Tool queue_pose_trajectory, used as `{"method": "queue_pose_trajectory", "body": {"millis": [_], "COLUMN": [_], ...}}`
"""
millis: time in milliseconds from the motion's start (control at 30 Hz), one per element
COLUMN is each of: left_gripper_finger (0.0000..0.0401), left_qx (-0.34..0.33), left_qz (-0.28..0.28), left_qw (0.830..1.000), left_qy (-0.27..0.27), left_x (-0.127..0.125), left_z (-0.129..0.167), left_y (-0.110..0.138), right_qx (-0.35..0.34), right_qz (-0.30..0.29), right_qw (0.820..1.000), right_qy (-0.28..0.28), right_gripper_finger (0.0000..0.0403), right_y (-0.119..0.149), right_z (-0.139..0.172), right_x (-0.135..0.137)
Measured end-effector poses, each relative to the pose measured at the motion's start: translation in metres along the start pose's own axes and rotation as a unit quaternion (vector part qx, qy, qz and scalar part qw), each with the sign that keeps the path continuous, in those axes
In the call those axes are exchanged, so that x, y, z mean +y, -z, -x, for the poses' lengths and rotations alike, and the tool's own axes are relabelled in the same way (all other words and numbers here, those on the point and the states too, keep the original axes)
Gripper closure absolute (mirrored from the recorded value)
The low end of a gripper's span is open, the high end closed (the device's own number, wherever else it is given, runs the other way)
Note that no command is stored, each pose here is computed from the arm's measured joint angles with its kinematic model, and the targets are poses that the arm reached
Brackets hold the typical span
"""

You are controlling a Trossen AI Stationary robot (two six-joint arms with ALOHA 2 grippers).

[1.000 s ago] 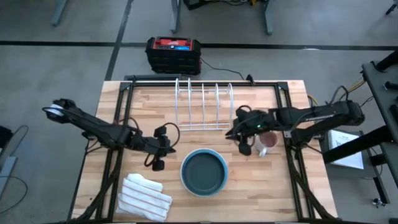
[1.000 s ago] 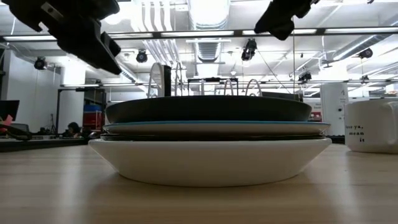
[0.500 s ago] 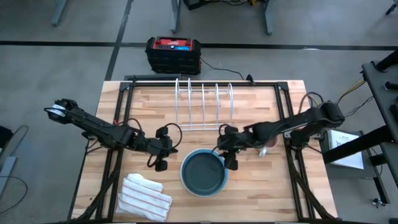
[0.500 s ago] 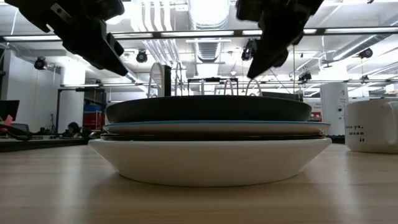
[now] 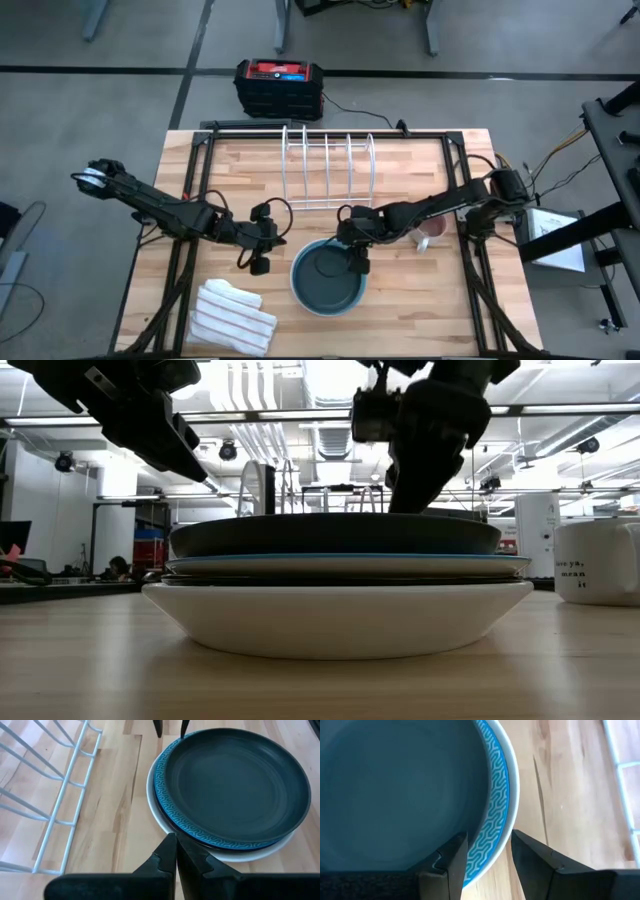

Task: Sort dishes
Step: Put the black plate in the dish rack

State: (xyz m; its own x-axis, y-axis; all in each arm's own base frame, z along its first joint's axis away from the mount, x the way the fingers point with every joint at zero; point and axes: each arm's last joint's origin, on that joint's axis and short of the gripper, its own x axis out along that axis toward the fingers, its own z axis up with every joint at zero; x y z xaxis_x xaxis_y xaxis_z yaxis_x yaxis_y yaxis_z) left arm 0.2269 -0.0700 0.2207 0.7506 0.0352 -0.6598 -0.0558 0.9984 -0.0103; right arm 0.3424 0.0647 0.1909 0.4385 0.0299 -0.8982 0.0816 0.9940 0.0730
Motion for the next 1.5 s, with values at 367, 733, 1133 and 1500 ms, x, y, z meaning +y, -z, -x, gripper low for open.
{"method": "queue_pose_trajectory", "body": {"millis": [367,733,1133,1500], "left_gripper_finger": [0.0401,0.0401,0.0401,0.0401], "left_qx": [-0.005,-0.007,-0.009,-0.028], "left_qz": [-0.001,-0.001,0.0,-0.019], "left_qw": [1.0,1.0,1.0,0.999], "left_qy": [-0.012,-0.011,-0.011,-0.006], "left_x": [0.001,0.001,0.001,0.0], "left_z": [0.0,-0.001,-0.001,-0.001], "left_y": [0.0,0.001,0.0,-0.003], "right_qx": [0.01,0.004,-0.014,-0.067], "right_qz": [-0.002,-0.003,-0.012,0.0], "right_qw": [1.0,1.0,1.0,0.997], "right_qy": [0.004,0.003,0.014,0.026], "right_gripper_finger": [0.0258,0.0281,0.0393,0.04], "right_y": [0.001,-0.001,-0.004,-0.011], "right_z": [-0.018,-0.029,-0.027,0.007], "right_x": [-0.001,0.0,-0.002,-0.003]}}
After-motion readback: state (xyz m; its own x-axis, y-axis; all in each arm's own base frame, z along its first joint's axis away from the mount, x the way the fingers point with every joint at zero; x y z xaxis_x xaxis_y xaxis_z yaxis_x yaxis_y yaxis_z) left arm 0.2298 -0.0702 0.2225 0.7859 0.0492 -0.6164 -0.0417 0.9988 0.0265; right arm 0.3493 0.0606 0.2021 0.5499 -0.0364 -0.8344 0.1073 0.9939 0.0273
